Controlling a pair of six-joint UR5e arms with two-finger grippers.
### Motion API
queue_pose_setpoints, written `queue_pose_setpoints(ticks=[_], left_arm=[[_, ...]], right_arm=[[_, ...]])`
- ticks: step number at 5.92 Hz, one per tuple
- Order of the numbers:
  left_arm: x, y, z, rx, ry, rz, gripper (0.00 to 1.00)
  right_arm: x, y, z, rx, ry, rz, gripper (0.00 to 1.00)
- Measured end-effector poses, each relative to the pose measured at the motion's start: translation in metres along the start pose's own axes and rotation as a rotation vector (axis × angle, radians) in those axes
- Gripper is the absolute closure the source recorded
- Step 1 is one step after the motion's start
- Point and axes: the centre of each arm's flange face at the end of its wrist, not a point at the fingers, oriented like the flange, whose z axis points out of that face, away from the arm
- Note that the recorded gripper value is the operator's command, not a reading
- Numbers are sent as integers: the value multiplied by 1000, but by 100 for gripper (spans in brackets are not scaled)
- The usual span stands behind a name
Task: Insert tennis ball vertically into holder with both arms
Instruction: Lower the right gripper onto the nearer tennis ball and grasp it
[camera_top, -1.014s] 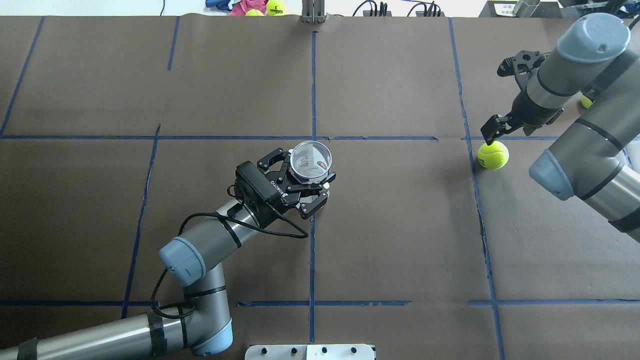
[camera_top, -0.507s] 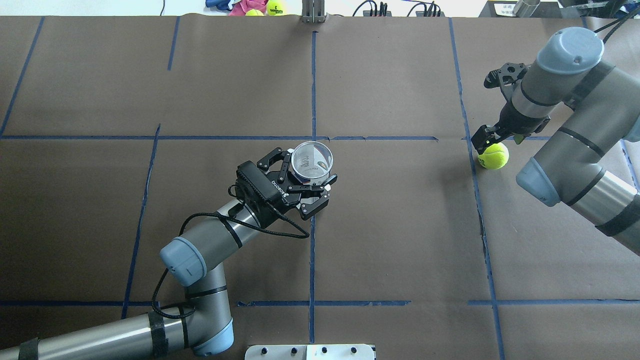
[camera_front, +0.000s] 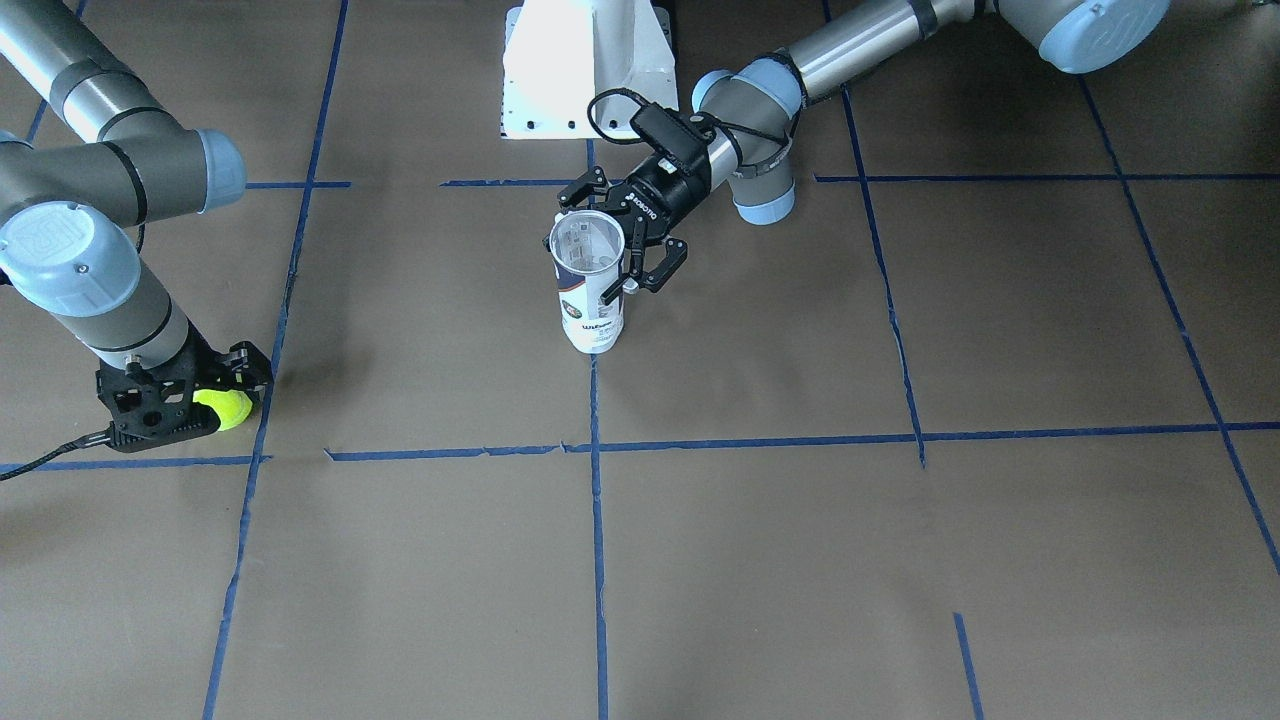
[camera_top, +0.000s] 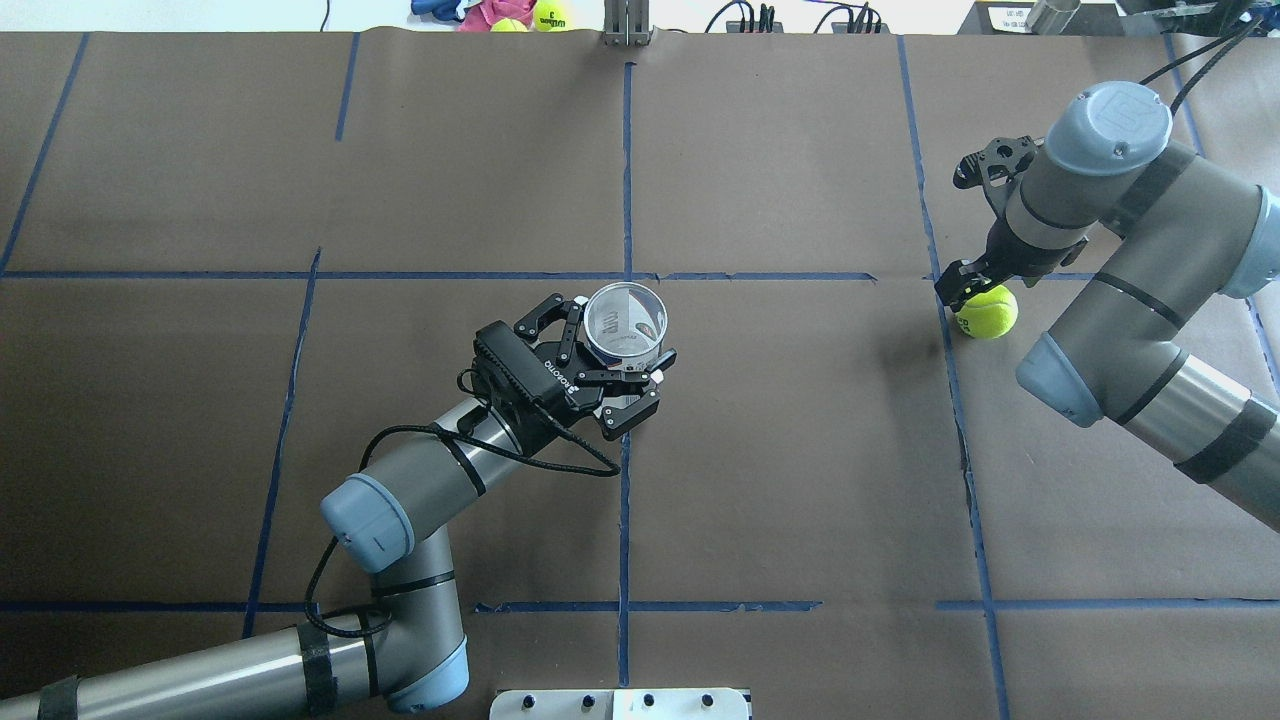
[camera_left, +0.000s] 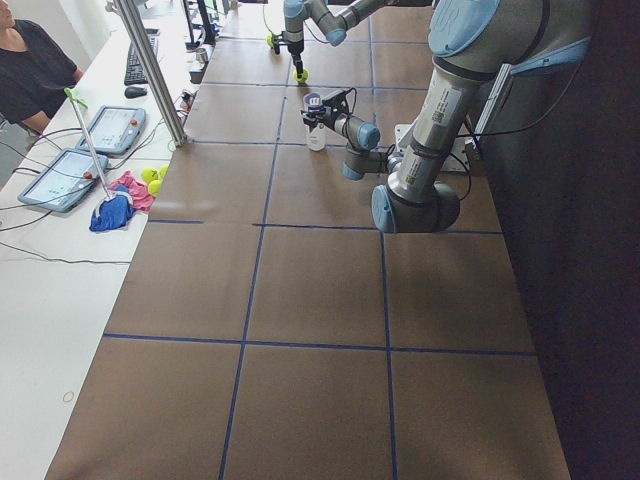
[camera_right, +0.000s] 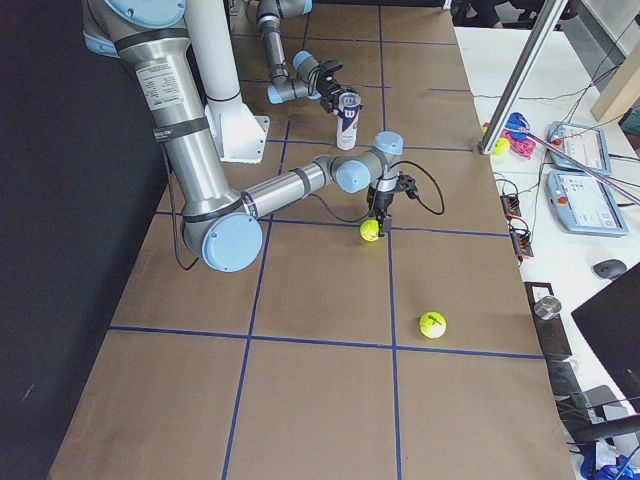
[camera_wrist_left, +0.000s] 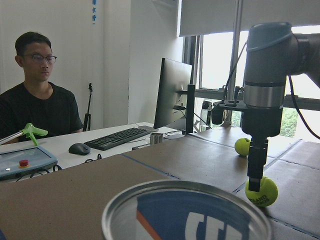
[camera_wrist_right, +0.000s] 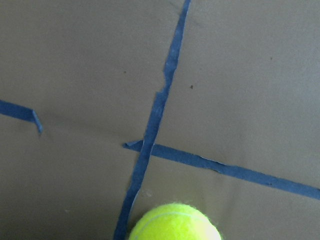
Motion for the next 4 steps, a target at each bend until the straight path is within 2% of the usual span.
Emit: queue_pose_setpoints(ticks=[2,3,4], left_arm=[[0,0,0,0,0,0,4],[0,0,0,0,0,0,4],[0,0,0,0,0,0,4]], right_arm=[[0,2,11,-16,8,-2,3],[-1,3,14,-22,10,-4,15],[-2,5,15,-26,10,-7,43]])
